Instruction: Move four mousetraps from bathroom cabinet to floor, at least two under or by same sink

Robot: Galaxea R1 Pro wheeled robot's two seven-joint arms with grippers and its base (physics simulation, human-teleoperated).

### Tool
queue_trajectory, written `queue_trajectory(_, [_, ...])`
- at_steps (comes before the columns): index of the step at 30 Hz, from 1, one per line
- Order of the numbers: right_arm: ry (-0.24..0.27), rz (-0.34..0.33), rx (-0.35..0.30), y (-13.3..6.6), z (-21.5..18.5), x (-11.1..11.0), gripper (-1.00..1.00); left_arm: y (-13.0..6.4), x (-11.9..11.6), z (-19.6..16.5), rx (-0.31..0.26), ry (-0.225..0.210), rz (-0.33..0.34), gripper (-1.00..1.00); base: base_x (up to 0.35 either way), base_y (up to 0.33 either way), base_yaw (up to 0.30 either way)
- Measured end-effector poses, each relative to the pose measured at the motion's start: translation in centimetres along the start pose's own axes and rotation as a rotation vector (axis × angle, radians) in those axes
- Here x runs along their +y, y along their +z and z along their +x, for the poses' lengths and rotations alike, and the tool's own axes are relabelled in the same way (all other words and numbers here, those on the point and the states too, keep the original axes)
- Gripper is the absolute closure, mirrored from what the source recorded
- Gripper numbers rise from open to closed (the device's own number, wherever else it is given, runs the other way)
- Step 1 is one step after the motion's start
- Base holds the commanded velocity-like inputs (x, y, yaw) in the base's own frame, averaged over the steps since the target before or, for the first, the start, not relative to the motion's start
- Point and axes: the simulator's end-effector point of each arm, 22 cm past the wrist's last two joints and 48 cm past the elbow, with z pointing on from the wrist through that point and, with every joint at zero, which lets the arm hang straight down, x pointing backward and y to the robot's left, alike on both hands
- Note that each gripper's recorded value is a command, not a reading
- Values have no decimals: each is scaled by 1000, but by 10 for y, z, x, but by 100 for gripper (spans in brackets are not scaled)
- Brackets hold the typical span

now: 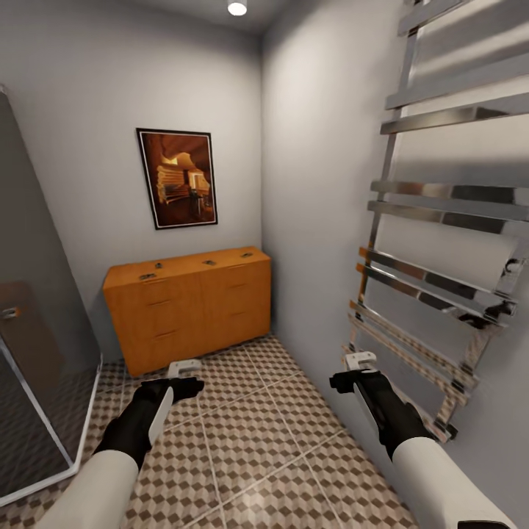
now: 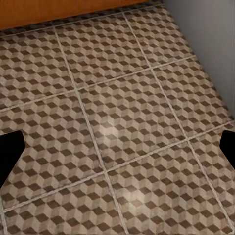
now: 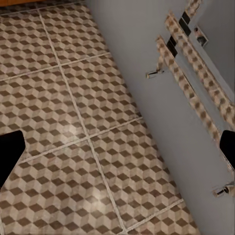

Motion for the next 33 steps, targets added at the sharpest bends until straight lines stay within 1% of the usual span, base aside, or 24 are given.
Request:
queue_trajectory(6, [0,0,0,0,0,0,-100,0,2,0,0,-5,-1,-100,328,0,115])
queue_trajectory(17, [4,-6,7,1,3,3,-100,0,7,0,0,-6,-7,-100,328,0,267])
queue_trajectory(19, [20,-17,14,2,6,6,-100,1,7,0,1,-5,-9,-100,328,0,288])
queue_trajectory(20, [38,-28,17,3,7,8,-100,1,7,0,0,-5,-9,-100,328,0,288])
queue_trajectory(26, [98,-57,26,4,11,14,-100,2,7,1,1,-5,-9,-100,328,0,288])
queue_trajectory(27, [115,-63,28,5,12,14,-100,2,7,1,1,-5,-9,-100,328,0,289])
queue_trajectory(31, [123,-67,32,6,13,15,-100,3,8,2,3,-5,-10,-100,328,0,284])
queue_trajectory(33, [123,-68,33,6,14,15,-100,3,7,2,4,-5,-10,-100,328,0,123])
